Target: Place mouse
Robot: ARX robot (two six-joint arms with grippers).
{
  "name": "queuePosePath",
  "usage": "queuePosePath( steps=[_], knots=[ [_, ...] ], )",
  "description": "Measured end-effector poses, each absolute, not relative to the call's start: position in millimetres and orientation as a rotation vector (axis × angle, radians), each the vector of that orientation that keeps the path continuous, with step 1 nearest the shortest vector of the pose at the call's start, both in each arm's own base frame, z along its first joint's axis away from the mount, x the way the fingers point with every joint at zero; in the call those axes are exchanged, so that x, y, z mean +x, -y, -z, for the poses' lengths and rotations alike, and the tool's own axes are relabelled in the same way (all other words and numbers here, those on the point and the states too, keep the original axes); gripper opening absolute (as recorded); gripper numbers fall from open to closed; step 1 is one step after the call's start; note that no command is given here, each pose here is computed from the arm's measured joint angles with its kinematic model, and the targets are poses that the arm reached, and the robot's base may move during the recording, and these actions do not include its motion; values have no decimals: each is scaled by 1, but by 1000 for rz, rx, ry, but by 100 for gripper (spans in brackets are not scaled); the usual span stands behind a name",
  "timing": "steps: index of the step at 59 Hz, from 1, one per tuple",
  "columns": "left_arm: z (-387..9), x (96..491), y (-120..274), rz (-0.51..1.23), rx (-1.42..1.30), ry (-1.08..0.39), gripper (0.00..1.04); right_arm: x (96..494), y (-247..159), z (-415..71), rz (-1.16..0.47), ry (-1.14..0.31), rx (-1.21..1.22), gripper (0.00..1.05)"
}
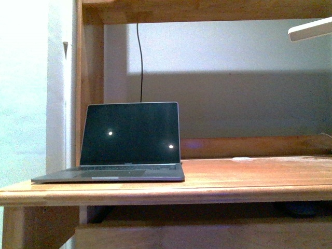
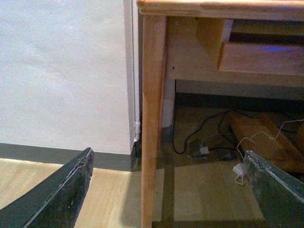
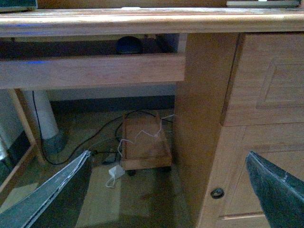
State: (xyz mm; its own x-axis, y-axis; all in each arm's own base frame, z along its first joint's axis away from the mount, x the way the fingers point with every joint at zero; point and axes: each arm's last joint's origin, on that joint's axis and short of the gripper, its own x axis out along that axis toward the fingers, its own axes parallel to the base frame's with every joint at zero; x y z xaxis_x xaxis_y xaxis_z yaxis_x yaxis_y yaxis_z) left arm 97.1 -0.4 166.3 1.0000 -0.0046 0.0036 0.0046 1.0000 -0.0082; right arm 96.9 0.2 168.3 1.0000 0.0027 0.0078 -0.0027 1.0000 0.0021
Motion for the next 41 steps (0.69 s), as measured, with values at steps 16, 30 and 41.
queuePosePath(
  steps=[16, 30, 41],
  knots=[
    [-163, 101, 2, 139, -51, -119, 97, 97, 0, -168, -3, 8, 2, 97],
    [-177, 121, 6, 243, 40, -145, 97, 97, 0, -168, -3, 8, 2, 97],
    [-185, 155, 8, 339, 334, -52, 97, 97, 0, -168, -3, 8, 2, 97]
  ],
)
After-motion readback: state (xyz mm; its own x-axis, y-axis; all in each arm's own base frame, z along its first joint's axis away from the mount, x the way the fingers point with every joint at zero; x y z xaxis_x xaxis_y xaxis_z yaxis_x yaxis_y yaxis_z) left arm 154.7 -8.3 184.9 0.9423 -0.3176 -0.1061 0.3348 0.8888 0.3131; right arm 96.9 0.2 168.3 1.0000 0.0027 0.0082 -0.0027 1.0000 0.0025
